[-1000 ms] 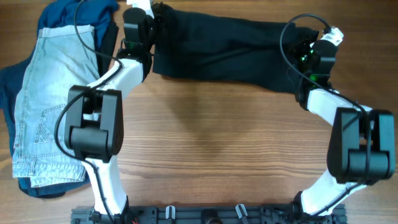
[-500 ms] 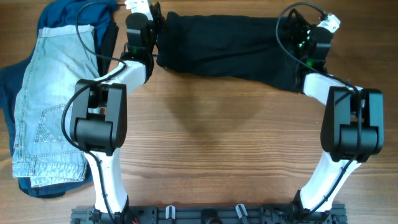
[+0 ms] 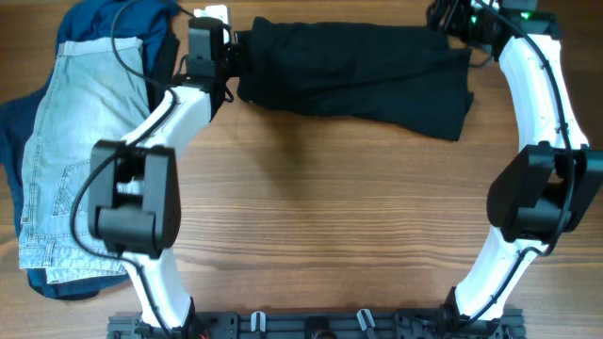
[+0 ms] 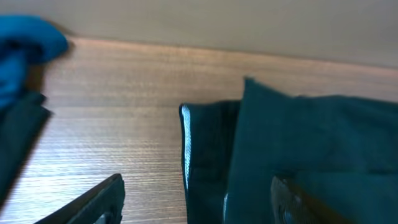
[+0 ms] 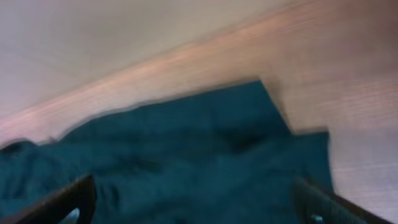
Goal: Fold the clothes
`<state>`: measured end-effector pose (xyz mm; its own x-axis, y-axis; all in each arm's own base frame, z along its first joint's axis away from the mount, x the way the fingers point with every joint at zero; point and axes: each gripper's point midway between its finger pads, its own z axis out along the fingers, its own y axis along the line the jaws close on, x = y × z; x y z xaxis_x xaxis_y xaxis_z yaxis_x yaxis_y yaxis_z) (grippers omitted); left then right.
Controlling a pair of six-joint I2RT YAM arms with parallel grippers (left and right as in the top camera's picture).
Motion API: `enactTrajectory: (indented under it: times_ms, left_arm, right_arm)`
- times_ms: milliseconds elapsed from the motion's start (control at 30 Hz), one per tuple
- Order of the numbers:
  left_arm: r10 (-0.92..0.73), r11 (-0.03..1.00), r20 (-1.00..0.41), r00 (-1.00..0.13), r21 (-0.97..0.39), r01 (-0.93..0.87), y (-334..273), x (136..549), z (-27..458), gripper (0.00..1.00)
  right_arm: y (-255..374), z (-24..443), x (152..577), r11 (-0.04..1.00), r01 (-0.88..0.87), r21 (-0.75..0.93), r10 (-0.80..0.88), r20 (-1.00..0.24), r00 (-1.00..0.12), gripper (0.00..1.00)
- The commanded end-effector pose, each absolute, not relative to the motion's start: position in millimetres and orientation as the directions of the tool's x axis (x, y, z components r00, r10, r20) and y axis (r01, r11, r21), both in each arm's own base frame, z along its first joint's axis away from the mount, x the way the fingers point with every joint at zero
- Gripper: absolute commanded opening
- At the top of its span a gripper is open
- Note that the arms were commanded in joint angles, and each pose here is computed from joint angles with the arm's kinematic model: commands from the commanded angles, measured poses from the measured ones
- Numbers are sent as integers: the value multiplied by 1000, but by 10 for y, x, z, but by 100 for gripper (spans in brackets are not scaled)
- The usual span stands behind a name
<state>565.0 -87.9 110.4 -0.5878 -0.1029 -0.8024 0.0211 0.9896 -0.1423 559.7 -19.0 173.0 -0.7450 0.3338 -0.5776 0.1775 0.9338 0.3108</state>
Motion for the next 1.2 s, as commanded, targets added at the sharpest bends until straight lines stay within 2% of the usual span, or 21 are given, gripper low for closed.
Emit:
enactTrajectory:
  times_ms: [0,100,200,300,367,467,533,567,600,700,800,1000,1100,1167]
  left_arm:
    - [-85,991,-818,-569,-128,36,-840,5539,1497,79]
    - [-71,960,-765,-640,-227,165,-1133,5385,1395,82]
    - [37,961,-758,-652,-153,232,-1186,5355,1229,83]
    - [75,960,-719,-691,-135,245,-1189,5325,950,84]
    - [84,962,-666,-741,-140,235,-1168,5218,778,80]
    - [96,965,-570,-816,-147,216,-1131,5028,489,61]
    - [99,966,-545,-833,-149,212,-1129,4998,365,34]
    - [97,967,-529,-843,-152,207,-1126,4962,335,12]
    - [99,967,-510,-855,-153,203,-1117,4916,306,4]
    - [-17,984,-382,-924,-168,52,-974,4670,157,4]
    - [-147,981,-282,-948,-161,-105,-804,4481,67,4]
    - [-152,985,-168,-974,-108,-135,-711,4185,-12,4]
    - [-230,973,-137,-964,-40,-227,-575,4071,-6,4]
    - [-297,955,-131,-946,-43,-294,-564,4040,45,4]
  right_arm:
    - [-213,1582,5461,939,175,295,312,-521,-795,100]
    - [-58,1496,5365,957,120,265,242,-492,-836,99]
    - [131,1450,5288,960,96,263,213,-461,-862,99]
    - [191,1430,5248,960,91,266,205,-444,-872,99]
    - [198,1419,5226,959,92,268,206,-435,-877,99]
    - [199,1419,5225,959,92,268,206,-434,-877,99]
    - [198,1418,5225,959,92,268,206,-434,-877,99]
    - [198,1419,5226,959,92,268,205,-435,-877,99]
    - [198,1420,5227,959,92,268,205,-435,-877,98]
    - [198,1416,5221,959,92,268,205,-433,-878,99]
    - [193,1401,5191,959,96,266,205,-421,-884,99]
    - [200,1324,5029,963,95,253,185,-359,-915,98]
    - [200,1326,5035,942,177,284,271,-337,-902,96]
    - [193,1336,5066,911,268,312,367,-321,-873,95]
